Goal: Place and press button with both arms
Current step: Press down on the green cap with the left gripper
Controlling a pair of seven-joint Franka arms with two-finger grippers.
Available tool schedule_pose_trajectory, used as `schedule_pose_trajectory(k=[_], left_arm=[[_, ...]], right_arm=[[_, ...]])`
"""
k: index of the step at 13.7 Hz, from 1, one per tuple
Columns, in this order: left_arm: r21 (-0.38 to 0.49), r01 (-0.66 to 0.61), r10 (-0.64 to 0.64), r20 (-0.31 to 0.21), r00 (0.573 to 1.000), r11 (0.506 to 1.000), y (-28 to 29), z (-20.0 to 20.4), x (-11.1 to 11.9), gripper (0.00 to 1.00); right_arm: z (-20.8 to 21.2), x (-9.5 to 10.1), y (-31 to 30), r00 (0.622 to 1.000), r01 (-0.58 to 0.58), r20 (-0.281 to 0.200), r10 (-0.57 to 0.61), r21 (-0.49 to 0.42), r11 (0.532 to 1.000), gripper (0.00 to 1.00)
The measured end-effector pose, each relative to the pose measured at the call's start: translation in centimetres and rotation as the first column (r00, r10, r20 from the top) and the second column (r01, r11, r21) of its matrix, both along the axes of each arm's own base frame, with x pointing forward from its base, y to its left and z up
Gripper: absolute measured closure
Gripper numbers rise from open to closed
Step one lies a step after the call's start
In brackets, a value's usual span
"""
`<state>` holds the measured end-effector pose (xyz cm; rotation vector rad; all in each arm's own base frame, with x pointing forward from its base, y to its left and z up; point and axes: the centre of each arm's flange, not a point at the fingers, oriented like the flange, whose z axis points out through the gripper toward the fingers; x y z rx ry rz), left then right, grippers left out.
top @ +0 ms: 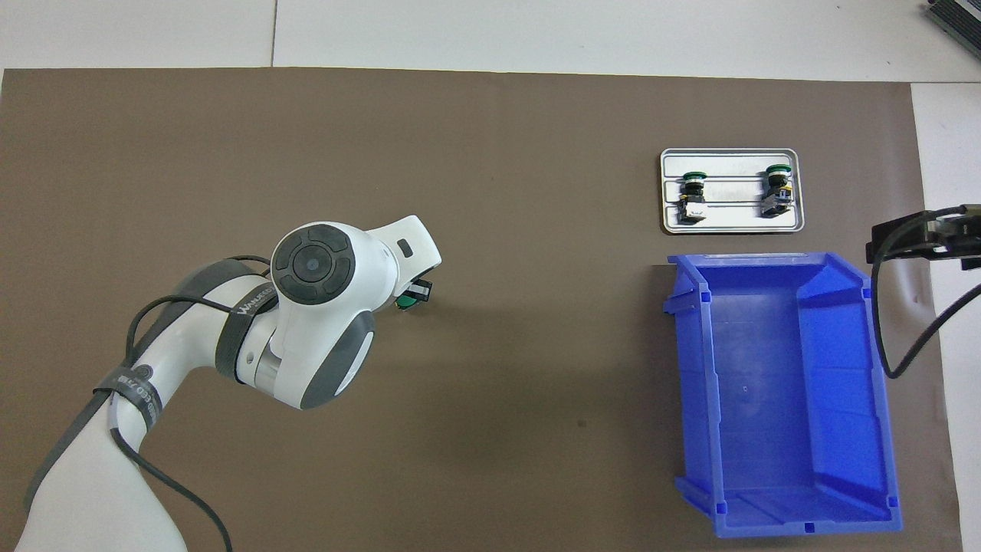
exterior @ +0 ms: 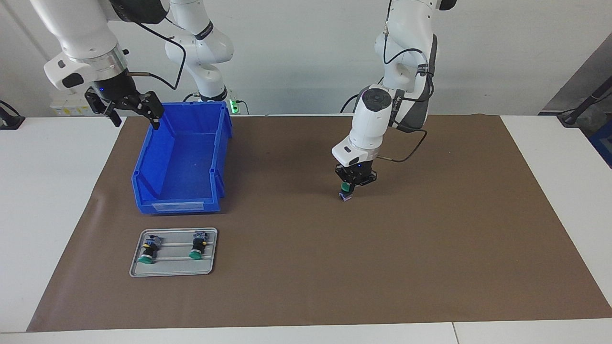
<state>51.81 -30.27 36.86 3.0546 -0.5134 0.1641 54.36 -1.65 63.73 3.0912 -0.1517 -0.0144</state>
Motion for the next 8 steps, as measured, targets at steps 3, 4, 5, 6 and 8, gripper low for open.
schedule_pose_trajectory(k=[3,4,5,6,8], left_arm=[[0.004,-0.001,0.001,-0.004,1.0,1.0,0.1,-0.2,0.0,0.99],[0.007,-0.005,0.005,-0.009,1.0,1.0,0.2,-0.2,0.0,0.99],[0.012,-0.011,0.011,-0.018,1.0,1.0,0.3,0.0,0.1,0.99],[0.017,-0.015,0.015,-0.026,1.0,1.0,0.4,0.4,0.2,0.99],[0.031,-0.025,0.026,-0.047,0.999,0.999,0.6,2.0,0.7,0.99]], right_arm=[[0.0,0.0,0.0,1.0,0.0,0.0,0.0,0.0,1.0,0.0],[0.0,0.0,0.0,1.0,0.0,0.0,0.0,0.0,1.0,0.0],[0.0,0.0,0.0,1.0,0.0,0.0,0.0,0.0,1.0,0.0],[0.0,0.0,0.0,1.0,0.0,0.0,0.0,0.0,1.0,0.0],[0.0,0.0,0.0,1.0,0.0,0.0,0.0,0.0,1.0,0.0]])
